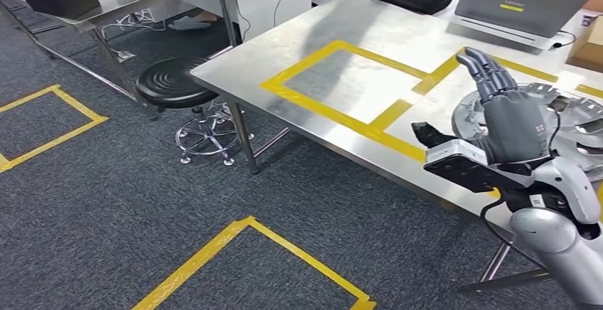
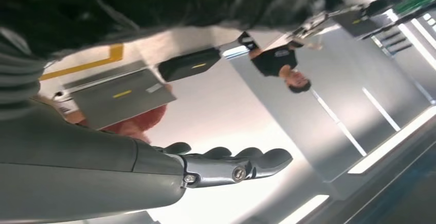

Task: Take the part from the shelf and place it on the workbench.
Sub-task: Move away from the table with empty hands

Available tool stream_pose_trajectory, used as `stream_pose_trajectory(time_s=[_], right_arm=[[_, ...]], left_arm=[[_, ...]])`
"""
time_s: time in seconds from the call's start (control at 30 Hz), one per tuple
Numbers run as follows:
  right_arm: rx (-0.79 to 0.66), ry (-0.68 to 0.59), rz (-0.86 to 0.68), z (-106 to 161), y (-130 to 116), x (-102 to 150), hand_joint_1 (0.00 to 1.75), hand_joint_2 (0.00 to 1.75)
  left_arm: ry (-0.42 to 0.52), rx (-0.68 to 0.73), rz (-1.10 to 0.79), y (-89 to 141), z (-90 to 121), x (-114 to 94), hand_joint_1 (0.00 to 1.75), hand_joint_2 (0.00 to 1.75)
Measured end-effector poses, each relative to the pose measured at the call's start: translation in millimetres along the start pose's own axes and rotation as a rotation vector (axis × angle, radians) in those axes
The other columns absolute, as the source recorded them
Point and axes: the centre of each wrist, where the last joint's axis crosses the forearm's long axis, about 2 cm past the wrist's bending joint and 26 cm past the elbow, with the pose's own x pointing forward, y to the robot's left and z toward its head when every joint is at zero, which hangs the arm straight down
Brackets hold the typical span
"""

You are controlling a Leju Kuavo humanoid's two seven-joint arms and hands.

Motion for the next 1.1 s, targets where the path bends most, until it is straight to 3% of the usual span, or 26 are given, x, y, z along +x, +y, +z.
stream_pose_trajectory(time_s=[0.27, 0.57, 0.8, 1.1], right_arm=[[0.005, -0.011, -0.02, 4.8, 0.7, 6.9, 0.0, 1.75], [0.002, -0.069, -0.05, 3.8, -8.8, 28.0, 0.0, 1.75], [0.021, -0.056, -0.052, 4.1, -6.1, 30.3, 0.0, 1.75], [0.029, -0.044, -0.052, 6.6, -2.2, 29.4, 0.0, 1.75]], left_arm=[[-0.008, 0.018, -0.024, 4.6, 1.3, -2.1, 0.0, 0.0], [-0.006, 0.073, 0.001, -0.5, 17.7, -20.4, 0.0, 0.0], [-0.005, -0.009, -0.022, 10.2, 16.1, -13.7, 0.0, 0.0], [-0.016, 0.02, -0.038, 26.7, 10.6, -3.8, 0.0, 0.0]])
